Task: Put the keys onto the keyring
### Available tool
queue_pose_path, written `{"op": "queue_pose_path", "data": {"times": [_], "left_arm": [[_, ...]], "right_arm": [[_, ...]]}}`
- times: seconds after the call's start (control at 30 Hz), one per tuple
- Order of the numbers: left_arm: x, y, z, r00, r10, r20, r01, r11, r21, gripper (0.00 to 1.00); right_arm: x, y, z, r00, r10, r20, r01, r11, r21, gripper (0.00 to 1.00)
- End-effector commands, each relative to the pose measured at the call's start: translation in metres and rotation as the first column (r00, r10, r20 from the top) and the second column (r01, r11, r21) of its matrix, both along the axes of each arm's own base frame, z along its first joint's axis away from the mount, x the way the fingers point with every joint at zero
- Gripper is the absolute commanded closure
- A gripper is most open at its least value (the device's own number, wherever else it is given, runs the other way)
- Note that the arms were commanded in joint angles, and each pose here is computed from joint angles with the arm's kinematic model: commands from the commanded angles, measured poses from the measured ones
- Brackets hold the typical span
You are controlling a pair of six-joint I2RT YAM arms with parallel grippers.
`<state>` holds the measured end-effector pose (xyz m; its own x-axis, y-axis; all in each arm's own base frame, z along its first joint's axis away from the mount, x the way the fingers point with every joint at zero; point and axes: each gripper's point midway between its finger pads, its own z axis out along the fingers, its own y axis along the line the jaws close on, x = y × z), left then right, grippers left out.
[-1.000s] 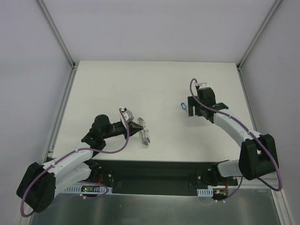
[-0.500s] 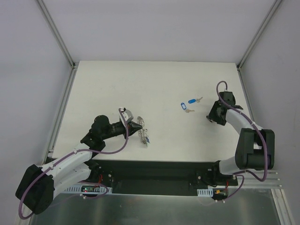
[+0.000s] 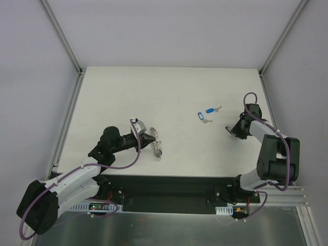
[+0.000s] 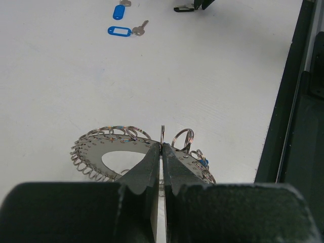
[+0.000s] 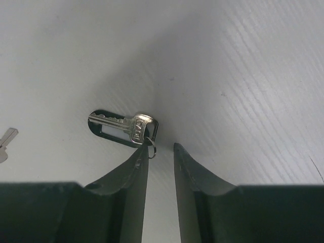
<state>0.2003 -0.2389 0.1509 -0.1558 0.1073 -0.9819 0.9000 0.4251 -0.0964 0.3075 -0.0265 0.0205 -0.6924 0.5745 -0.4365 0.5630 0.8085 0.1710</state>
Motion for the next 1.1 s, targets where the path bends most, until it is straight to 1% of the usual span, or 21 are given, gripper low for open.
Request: {"op": "queue_pose_path", "data": {"times": [0.0,0.1,0.23,0.27,0.33,0.5,0.53,0.6,0.73,0.77,0.8,0.83,0.87,0.9,0.93,0.97,1.0,1.03,1.07], "left_arm": [[0.002,-0.004,0.021,0.998,-0.008,0.067,0.010,1.000,-0.029,1.00],[0.002,-0.004,0.021,0.998,-0.009,0.068,0.011,1.000,-0.028,1.00],[0.003,-0.004,0.021,0.998,-0.007,0.067,0.009,1.000,-0.029,1.00],[0.002,-0.004,0.021,0.998,-0.010,0.068,0.012,1.000,-0.028,1.00],[0.002,-0.004,0.021,0.998,-0.010,0.068,0.012,1.000,-0.028,1.00],[0.002,-0.005,0.021,0.998,-0.012,0.065,0.013,1.000,-0.028,1.00],[0.002,-0.004,0.021,0.998,-0.010,0.065,0.012,1.000,-0.028,1.00],[0.002,-0.004,0.021,0.998,-0.009,0.067,0.011,1.000,-0.027,1.00],[0.003,-0.004,0.019,0.998,-0.006,0.066,0.008,1.000,-0.023,1.00],[0.003,-0.004,0.019,0.998,-0.006,0.063,0.007,1.000,-0.024,1.00],[0.003,-0.004,0.019,0.998,-0.004,0.061,0.006,1.000,-0.022,1.00],[0.004,-0.004,0.019,0.998,-0.001,0.061,0.003,1.000,-0.022,1.00],[0.004,-0.004,0.019,0.998,0.000,0.061,0.001,1.000,-0.022,1.00],[0.005,-0.004,0.017,0.998,0.003,0.056,-0.002,1.000,-0.017,1.00],[0.006,-0.004,0.017,0.998,0.004,0.055,-0.003,1.000,-0.016,1.00],[0.006,-0.003,0.016,0.999,0.007,0.053,-0.006,1.000,-0.014,1.00],[0.006,-0.004,0.016,0.999,0.004,0.051,-0.003,1.000,-0.015,1.00],[0.006,-0.004,0.016,0.999,0.005,0.051,-0.005,1.000,-0.013,1.00],[0.006,-0.004,0.016,0.999,0.007,0.050,-0.007,1.000,-0.015,1.00]], "right_arm": [[0.006,-0.003,-0.001,0.998,-0.053,0.031,0.051,0.997,0.051,0.71],[0.007,-0.004,-0.003,0.998,-0.064,0.028,0.063,0.996,0.066,0.73],[0.007,-0.006,-0.006,0.997,-0.077,0.032,0.074,0.994,0.082,0.78],[0.007,-0.002,-0.006,0.997,-0.067,0.032,0.063,0.992,0.110,0.81],[0.007,-0.001,-0.006,0.997,-0.063,0.036,0.058,0.991,0.119,0.82],[0.007,0.002,-0.005,0.998,-0.049,0.043,0.043,0.990,0.135,0.97],[0.008,0.003,-0.002,0.998,-0.039,0.051,0.032,0.991,0.133,0.99],[0.010,0.003,0.004,0.997,-0.023,0.070,0.014,0.992,0.129,0.99],[0.008,0.008,0.026,0.992,0.061,0.114,-0.070,0.994,0.082,0.99],[0.009,0.010,0.037,0.983,0.123,0.138,-0.130,0.991,0.041,0.99],[0.010,0.011,0.045,0.978,0.152,0.146,-0.153,0.988,-0.007,0.99],[0.006,0.028,0.048,0.963,0.237,0.130,-0.234,0.971,-0.042,0.99],[0.005,0.028,0.060,0.944,0.298,0.141,-0.281,0.951,-0.129,0.99],[0.001,0.030,0.063,0.936,0.328,0.130,-0.299,0.933,-0.201,0.99],[-0.002,0.056,0.068,0.888,0.443,0.125,-0.404,0.880,-0.251,0.99],[-0.003,0.065,0.074,0.847,0.518,0.121,-0.466,0.832,-0.303,0.99],[-0.005,0.070,0.082,0.827,0.547,0.126,-0.480,0.806,-0.347,0.99],[-0.012,0.085,0.083,0.790,0.603,0.109,-0.530,0.761,-0.374,0.99],[-0.016,0.087,0.086,0.776,0.623,0.095,-0.542,0.737,-0.403,0.99]]}}
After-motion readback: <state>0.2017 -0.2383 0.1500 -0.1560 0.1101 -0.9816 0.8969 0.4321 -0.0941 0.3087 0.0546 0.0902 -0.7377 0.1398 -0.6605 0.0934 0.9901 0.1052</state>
